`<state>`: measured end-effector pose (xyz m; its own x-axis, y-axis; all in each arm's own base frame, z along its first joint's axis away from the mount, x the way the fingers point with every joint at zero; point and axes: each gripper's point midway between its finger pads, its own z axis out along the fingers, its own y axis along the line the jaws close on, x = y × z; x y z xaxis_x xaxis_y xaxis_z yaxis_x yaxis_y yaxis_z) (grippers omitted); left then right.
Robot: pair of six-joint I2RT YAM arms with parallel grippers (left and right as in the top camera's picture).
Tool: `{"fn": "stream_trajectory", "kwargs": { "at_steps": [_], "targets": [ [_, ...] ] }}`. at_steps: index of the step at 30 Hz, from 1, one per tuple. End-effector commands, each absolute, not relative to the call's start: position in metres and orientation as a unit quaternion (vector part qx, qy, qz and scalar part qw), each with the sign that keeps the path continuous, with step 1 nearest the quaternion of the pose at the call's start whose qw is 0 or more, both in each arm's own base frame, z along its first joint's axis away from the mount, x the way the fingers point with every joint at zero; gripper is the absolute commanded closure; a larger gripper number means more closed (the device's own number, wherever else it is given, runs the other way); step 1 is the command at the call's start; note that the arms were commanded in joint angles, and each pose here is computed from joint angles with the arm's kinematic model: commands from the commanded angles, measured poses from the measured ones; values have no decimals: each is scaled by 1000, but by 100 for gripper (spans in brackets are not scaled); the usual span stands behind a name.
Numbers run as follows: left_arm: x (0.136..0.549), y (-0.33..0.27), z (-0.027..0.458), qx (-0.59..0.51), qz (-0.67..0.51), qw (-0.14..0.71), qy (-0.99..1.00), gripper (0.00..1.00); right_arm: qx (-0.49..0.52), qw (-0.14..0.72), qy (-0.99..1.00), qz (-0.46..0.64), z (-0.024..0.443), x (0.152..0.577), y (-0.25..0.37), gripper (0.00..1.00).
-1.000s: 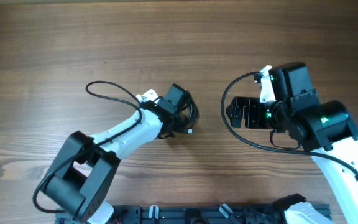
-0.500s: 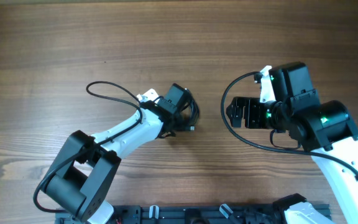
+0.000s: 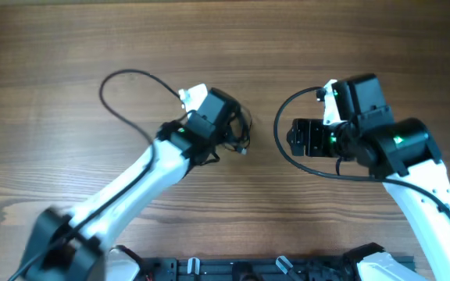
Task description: Untangle cables
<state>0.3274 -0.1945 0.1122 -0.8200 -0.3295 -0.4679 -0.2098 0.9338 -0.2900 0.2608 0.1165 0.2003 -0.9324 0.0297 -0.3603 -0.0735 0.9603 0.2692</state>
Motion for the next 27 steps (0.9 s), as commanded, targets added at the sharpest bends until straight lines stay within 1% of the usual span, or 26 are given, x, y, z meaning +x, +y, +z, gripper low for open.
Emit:
{"fn": "stream_trajectory", "kwargs": {
  "at_steps": [1,5,7,10,14,16,20,23,24,27],
  "targets": [
    [329,-195,174,-66,-142,336,929,96,-59,182,971,145,198,269,125,23],
    [324,-192,205,-25,-151,373,915,96,-169,185,944,213,203,267,156,23],
    [319,-194,217,3,-161,383,910,96,-221,194,922,252,209,266,172,21],
    [312,-199,227,35,-176,388,904,96,-258,212,897,288,218,269,187,18],
    [312,-199,228,35,-178,389,903,96,-266,247,883,296,228,282,194,19],
    [310,-202,229,39,-187,386,903,96,-268,260,879,297,232,287,196,24],
    [303,-210,236,52,-215,381,898,96,-263,279,874,300,237,296,198,25],
    [298,-212,255,69,-237,400,883,96,-260,283,873,300,237,300,200,26],
    [295,-211,271,68,-250,419,870,96,-259,282,874,301,236,302,200,26],
    [288,-206,298,66,-270,452,847,96,-249,271,879,303,230,304,201,27]
  ]
}}
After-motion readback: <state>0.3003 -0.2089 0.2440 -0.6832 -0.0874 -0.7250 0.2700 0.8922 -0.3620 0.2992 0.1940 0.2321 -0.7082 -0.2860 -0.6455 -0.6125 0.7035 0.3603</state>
